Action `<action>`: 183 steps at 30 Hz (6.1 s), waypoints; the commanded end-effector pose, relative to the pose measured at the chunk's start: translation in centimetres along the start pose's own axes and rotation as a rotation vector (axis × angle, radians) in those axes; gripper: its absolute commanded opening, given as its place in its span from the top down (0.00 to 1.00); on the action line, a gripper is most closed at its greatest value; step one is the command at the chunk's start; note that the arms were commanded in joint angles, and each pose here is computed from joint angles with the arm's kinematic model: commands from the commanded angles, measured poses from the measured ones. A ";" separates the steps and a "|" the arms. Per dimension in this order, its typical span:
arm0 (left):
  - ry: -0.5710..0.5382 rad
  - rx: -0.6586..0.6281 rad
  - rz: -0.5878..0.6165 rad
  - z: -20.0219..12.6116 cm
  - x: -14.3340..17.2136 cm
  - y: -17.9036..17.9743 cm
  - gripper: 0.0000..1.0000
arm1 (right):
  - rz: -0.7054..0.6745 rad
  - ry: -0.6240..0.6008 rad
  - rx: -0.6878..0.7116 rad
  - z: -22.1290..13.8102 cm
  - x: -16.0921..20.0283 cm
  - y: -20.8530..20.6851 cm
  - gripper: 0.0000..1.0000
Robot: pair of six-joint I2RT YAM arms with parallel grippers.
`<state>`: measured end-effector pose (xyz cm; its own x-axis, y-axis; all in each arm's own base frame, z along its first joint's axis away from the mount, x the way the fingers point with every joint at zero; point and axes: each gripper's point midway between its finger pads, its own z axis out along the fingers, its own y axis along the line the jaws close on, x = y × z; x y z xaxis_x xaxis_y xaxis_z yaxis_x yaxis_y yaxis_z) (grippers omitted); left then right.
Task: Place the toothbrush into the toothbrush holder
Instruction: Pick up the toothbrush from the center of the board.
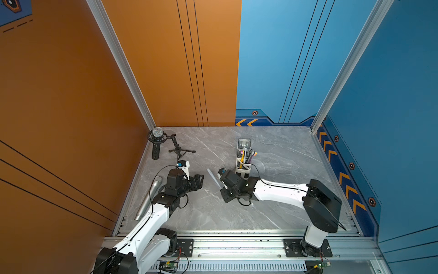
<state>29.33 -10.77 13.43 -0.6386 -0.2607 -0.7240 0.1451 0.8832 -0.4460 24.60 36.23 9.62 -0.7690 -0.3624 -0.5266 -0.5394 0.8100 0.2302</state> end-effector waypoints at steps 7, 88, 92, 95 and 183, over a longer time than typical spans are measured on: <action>-0.047 0.217 0.512 0.4 -0.5 -8.6 0.27 | 0.137 0.087 -0.097 -5.8 -0.9 -2.3 1.00; -0.230 0.370 1.251 3.2 2.8 -20.8 0.64 | 0.366 0.212 -0.514 -13.3 -2.4 -1.9 1.00; -0.231 0.370 1.250 3.2 2.7 -20.7 0.74 | 0.371 0.220 -0.526 -13.0 -2.5 -1.8 1.00; -0.234 0.378 1.246 3.2 2.6 -20.9 0.75 | 0.373 0.217 -0.536 -13.0 -2.6 -1.6 1.00; -0.152 0.788 0.669 -6.4 -3.4 -24.8 0.95 | -0.288 -0.384 -0.093 -18.8 -4.0 -4.0 0.53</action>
<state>22.67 -29.30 28.17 -0.1855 0.1313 -0.9738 0.9191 0.3738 -0.1247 24.21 25.79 25.49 -0.4235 -0.3824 -0.8212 -0.7358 0.6740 0.0656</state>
